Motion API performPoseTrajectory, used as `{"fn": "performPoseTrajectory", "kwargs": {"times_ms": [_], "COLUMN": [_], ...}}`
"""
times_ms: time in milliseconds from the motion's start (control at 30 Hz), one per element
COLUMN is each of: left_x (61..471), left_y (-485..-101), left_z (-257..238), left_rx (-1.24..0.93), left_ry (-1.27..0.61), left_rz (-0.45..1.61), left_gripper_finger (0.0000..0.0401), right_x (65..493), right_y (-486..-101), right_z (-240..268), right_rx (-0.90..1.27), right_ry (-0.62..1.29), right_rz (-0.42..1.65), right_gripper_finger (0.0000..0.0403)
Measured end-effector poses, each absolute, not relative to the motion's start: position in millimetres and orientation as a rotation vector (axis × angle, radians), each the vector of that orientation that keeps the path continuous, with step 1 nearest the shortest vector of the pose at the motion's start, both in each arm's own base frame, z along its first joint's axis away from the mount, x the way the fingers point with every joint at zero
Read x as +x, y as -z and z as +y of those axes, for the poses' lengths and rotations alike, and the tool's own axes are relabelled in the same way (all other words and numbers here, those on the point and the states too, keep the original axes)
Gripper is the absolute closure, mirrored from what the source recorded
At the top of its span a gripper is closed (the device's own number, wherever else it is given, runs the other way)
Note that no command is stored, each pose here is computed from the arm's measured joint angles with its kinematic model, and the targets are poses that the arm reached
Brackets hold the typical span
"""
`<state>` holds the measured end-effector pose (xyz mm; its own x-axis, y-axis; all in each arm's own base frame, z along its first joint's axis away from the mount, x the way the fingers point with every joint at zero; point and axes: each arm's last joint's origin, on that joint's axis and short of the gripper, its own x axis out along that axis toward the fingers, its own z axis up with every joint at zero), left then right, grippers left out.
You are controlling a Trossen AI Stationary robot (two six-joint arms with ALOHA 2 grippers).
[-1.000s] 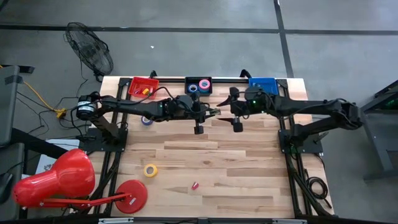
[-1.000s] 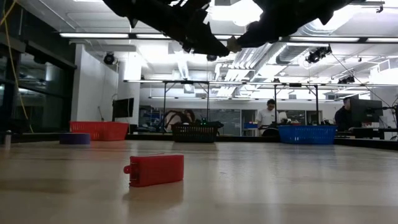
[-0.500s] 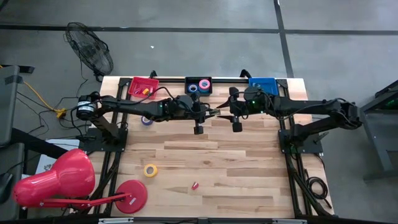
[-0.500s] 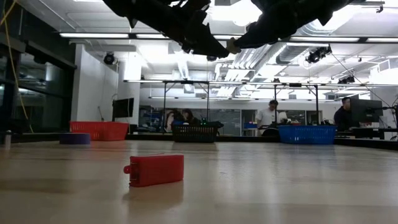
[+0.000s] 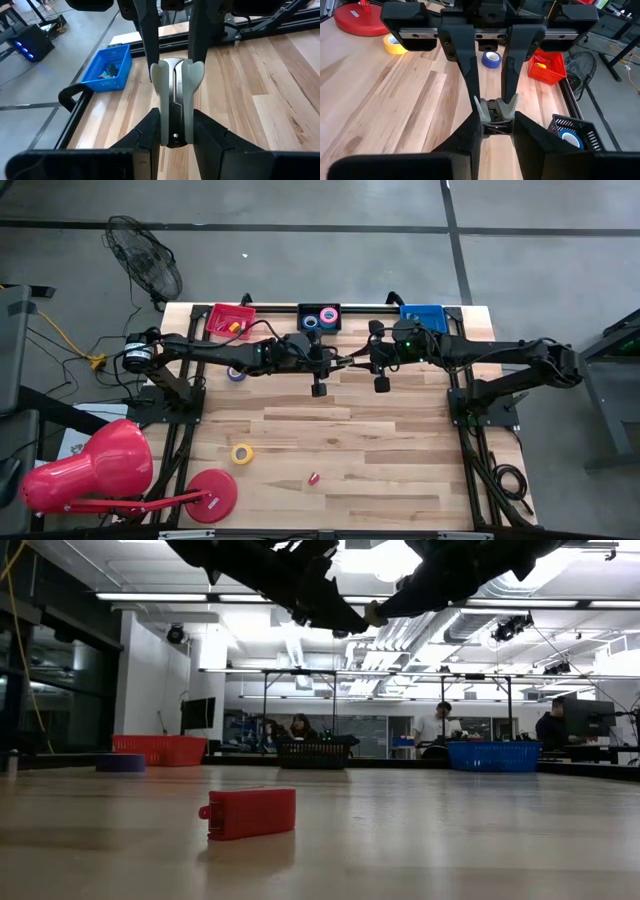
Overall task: Pick and place Stapler, Stapler remover, tape
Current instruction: Put the grey staple remover into the blue bin
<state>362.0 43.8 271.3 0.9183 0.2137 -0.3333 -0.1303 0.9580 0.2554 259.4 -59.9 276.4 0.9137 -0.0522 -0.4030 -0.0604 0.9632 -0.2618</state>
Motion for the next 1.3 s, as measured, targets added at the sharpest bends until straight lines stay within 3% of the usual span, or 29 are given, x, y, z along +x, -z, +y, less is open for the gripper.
{"fn": "performPoseTrajectory", "kwargs": {"times_ms": [167, 433, 633, 833, 1300], "left_x": [362.1, 361.8, 359.1, 356.1, 354.1], "left_y": [-271.3, -271.1, -264.8, -258.8, -256.1], "left_z": [43.6, 44.3, 44.8, 44.8, 46.1], "left_rx": [0.227, 0.228, 0.234, 0.234, 0.238], "left_ry": [-0.179, -0.199, -0.221, -0.222, -0.274], "left_rz": [0.366, 0.372, 0.446, 0.515, 0.555], "left_gripper_finger": [0.0321, 0.0209, 0.0178, 0.0175, 0.0174], "right_x": [259.1, 258.1, 255.9, 245.1, 186.6], "right_y": [-276.1, -273.9, -269.8, -258.8, -242.7], "right_z": [-59.8, -59.6, -61.2, -74.7, -150.0], "right_rx": [-0.246, -0.214, -0.221, -0.179, 0.240], "right_ry": [0.000, 0.004, 0.065, 0.259, 0.936], "right_rz": [0.424, 0.449, 0.508, 0.672, 0.849], "right_gripper_finger": [0.0322, 0.0322, 0.0322, 0.0322, 0.0322]}}
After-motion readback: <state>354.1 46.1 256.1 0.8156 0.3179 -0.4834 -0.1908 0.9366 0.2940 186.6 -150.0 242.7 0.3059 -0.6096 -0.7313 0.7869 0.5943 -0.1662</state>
